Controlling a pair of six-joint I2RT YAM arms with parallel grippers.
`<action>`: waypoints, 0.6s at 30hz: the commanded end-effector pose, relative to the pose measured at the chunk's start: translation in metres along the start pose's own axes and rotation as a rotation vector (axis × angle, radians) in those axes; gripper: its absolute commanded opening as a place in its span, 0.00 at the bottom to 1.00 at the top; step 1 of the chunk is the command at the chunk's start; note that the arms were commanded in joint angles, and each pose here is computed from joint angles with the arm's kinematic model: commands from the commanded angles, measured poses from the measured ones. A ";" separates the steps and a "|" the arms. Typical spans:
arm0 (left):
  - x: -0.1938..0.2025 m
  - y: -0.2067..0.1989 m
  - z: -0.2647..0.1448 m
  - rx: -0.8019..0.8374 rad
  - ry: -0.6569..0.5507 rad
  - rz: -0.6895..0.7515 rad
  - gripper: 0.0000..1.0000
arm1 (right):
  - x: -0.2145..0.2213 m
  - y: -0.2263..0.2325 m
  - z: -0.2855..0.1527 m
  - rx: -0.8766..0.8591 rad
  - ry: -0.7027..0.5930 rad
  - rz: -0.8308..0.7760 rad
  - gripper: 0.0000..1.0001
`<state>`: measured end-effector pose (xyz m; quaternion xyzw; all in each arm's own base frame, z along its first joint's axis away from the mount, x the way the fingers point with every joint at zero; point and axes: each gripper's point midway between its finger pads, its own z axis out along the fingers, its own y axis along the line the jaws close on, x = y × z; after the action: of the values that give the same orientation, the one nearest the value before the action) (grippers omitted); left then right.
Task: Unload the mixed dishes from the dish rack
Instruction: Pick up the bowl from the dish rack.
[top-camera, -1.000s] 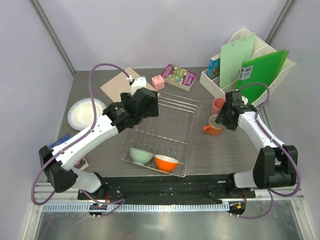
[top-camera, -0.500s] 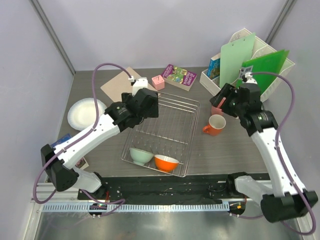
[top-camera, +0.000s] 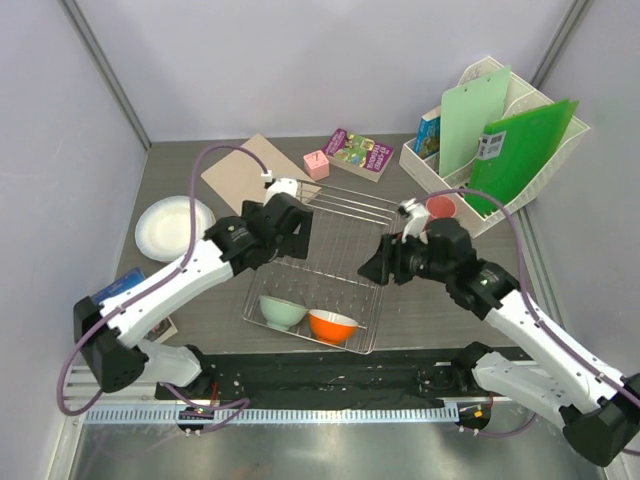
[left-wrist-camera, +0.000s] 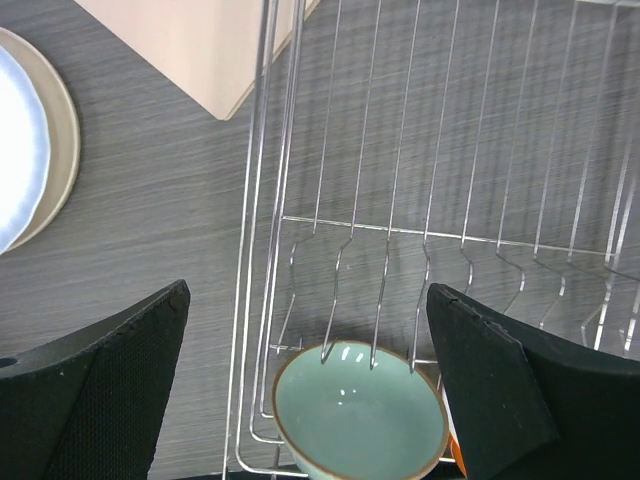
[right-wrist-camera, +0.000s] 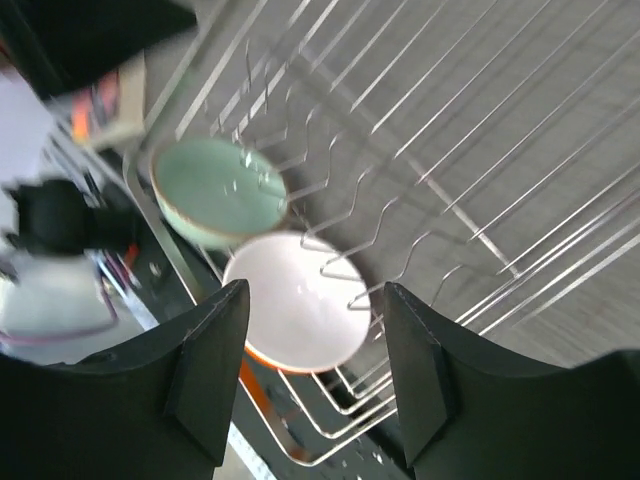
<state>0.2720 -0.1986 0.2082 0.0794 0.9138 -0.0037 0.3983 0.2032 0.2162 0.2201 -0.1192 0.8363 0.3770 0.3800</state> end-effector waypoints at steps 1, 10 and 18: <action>-0.020 0.010 -0.030 0.050 -0.096 -0.049 1.00 | 0.017 0.028 -0.001 -0.030 0.092 -0.252 0.61; -0.008 0.017 -0.033 0.045 -0.079 -0.054 1.00 | 0.082 0.054 0.011 -0.133 0.255 -0.395 0.59; -0.002 0.017 -0.034 0.080 -0.106 -0.072 1.00 | 0.117 0.065 0.031 -0.184 0.305 -0.418 0.58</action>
<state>0.2484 -0.1754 0.2230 0.0728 0.9029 -0.0337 0.4223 0.1030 0.2733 0.1510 -0.3760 0.8204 0.3255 0.2821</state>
